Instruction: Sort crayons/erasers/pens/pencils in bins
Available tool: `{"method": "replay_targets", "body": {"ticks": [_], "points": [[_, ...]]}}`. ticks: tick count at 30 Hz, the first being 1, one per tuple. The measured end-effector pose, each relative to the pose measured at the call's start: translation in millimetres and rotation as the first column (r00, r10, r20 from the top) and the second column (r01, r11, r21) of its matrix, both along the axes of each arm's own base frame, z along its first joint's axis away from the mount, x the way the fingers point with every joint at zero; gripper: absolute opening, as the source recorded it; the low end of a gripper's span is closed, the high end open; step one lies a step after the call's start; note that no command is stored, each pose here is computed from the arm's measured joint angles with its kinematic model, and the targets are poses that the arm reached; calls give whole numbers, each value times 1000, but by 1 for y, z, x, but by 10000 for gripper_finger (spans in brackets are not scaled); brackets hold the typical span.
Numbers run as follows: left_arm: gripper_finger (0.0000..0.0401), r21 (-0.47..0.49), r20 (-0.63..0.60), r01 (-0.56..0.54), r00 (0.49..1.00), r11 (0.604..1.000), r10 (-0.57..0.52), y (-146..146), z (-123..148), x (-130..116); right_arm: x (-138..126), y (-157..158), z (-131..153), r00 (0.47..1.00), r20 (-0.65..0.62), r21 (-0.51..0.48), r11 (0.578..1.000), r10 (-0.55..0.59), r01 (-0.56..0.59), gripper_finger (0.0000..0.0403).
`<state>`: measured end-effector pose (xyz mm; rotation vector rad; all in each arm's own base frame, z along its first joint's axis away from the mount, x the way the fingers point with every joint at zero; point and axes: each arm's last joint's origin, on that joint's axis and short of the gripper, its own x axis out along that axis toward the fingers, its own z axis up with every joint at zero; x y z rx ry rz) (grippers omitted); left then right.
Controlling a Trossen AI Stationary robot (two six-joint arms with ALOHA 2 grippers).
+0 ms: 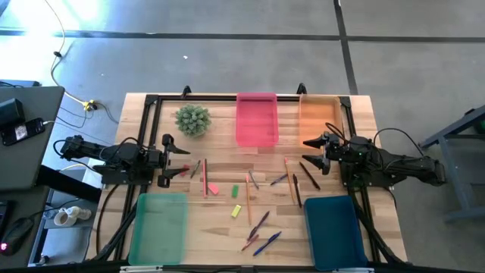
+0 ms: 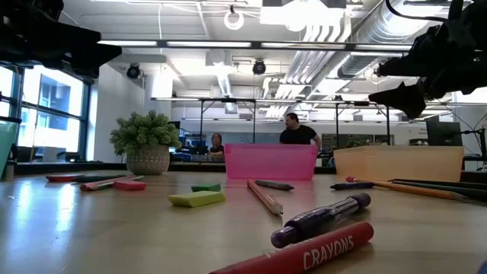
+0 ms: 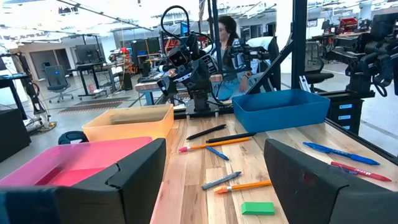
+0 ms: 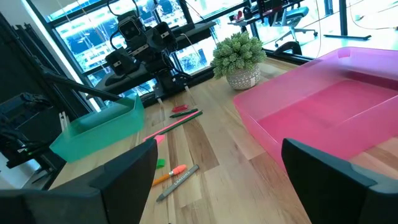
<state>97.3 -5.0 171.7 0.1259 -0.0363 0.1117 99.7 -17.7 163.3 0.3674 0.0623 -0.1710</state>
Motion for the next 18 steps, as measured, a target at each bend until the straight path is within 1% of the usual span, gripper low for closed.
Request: {"method": "replay_targets", "body": {"ticks": [7, 10, 12, 14, 18], "points": [[262, 0, 0, 0, 1000, 1000, 0, 0, 0, 0, 0, 0, 0, 1000, 1, 1, 1000, 0, 0, 335], [262, 0, 0, 0, 1000, 1000, 0, 0, 0, 0, 0, 0, 0, 1000, 6, 24, 1000, -9, 9, 335], [262, 7, -1, 0, 1000, 1000, 0, 0, 0, 0, 0, -1, 0, 999, 16, 67, 997, -45, 44, 335], [262, 13, -1, 0, 1000, 1000, 0, 0, 0, 0, 0, -2, 1, 996, 30, 136, 987, -87, 82, 335], [262, 2, 0, -1, 1000, 1000, 1, 0, 0, 0, -1, -4, 2, 982, 65, 283, 947, -176, 151, 335]]}}
